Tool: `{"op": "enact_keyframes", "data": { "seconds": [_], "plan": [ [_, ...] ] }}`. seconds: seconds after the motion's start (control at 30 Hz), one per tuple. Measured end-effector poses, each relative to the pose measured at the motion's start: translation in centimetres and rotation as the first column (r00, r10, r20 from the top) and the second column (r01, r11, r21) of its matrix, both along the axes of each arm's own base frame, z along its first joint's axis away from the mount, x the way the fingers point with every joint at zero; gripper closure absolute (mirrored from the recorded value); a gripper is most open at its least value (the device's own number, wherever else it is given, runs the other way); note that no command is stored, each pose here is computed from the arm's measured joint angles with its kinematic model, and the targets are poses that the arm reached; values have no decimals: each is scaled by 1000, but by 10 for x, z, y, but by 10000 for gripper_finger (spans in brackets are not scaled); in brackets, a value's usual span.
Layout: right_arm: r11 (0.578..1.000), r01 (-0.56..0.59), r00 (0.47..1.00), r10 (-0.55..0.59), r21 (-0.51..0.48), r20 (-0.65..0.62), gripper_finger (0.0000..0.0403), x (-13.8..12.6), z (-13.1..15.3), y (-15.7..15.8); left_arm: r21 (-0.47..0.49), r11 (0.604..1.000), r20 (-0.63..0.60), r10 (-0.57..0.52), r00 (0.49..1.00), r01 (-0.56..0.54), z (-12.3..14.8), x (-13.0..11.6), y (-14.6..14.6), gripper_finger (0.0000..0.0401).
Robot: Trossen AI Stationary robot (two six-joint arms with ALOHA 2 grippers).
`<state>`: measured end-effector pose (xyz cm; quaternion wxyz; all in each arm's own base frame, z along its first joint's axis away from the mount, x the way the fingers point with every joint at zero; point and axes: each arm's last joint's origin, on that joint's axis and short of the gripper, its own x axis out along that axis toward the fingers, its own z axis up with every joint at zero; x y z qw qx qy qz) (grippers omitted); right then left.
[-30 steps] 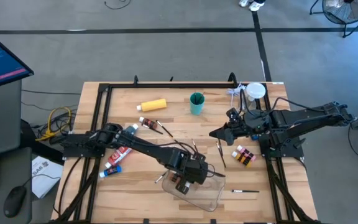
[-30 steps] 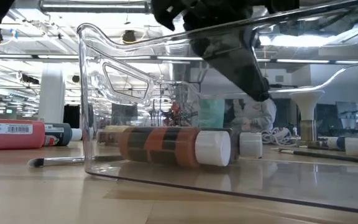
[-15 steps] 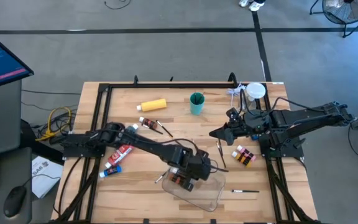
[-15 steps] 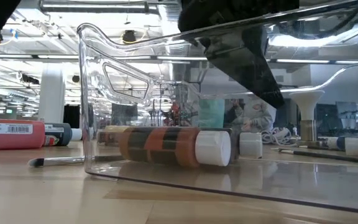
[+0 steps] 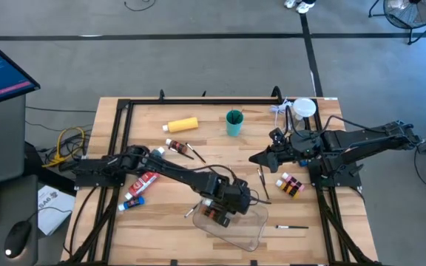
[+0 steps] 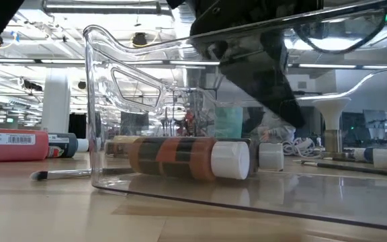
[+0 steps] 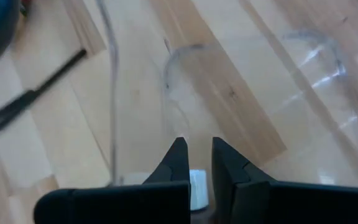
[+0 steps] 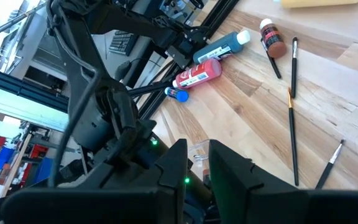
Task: Pick & Place Paint Supplies
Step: Adjust the paint bottles in the transparent bin
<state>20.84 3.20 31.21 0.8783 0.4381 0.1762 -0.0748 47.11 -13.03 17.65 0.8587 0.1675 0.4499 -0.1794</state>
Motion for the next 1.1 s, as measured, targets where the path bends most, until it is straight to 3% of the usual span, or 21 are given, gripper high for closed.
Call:
{"op": "enact_keyframes", "data": {
  "seconds": [0.5,1.1],
  "plan": [
    [1000,0,1000,0,0,0,342,0,0,0,23,999,-25,40,999,-39,-7,-1,5,401],
    [1000,0,1000,0,1,3,342,0,0,0,143,989,-135,67,989,-47,-17,-11,7,401]
  ]
}}
